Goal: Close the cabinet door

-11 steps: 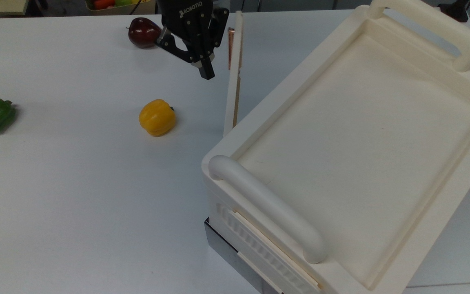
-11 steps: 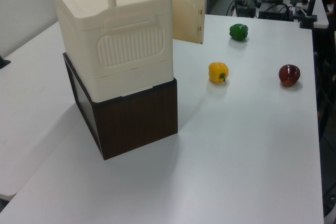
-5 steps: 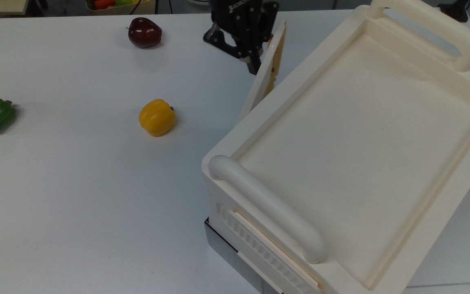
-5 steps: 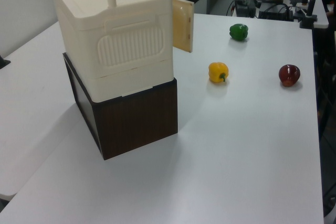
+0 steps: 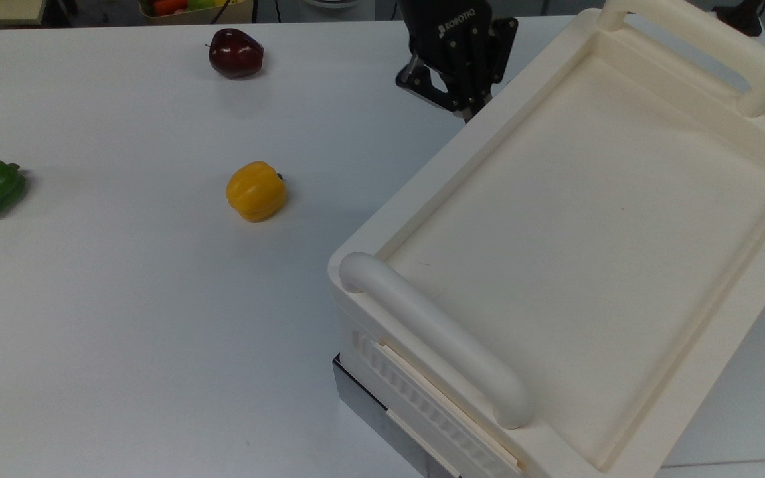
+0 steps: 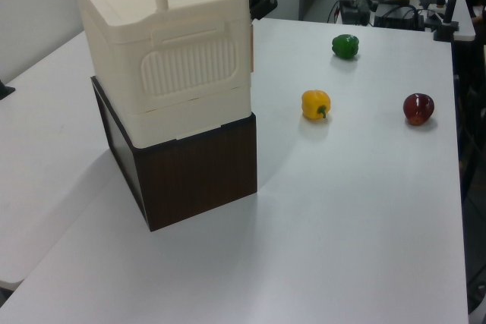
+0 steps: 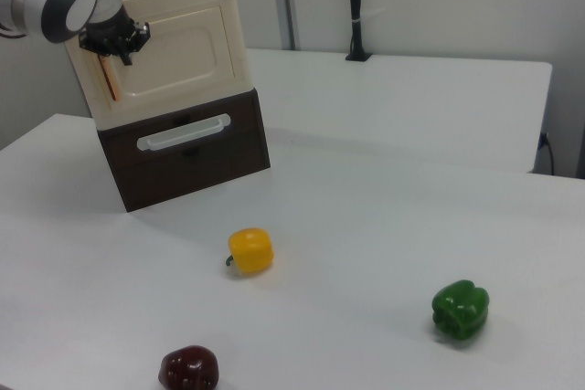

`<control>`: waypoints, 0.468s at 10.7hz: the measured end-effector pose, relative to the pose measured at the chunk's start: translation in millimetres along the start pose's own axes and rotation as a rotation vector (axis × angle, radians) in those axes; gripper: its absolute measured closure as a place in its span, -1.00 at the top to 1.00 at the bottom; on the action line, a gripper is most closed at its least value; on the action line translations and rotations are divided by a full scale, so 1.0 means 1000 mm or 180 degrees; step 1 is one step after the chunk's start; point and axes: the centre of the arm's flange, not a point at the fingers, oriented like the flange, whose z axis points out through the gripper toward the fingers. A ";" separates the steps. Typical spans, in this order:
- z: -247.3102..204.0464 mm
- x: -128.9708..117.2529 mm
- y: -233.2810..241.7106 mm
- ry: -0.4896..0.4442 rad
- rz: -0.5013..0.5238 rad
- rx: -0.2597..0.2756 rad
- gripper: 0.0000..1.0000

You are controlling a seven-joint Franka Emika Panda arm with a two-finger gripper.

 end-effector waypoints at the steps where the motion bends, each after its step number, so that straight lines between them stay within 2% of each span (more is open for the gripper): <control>1: 0.010 0.000 -0.004 -0.0023 0.0000 0.0033 -0.98; 5: 0.021 0.001 -0.010 -0.0009 0.0092 0.0047 -0.98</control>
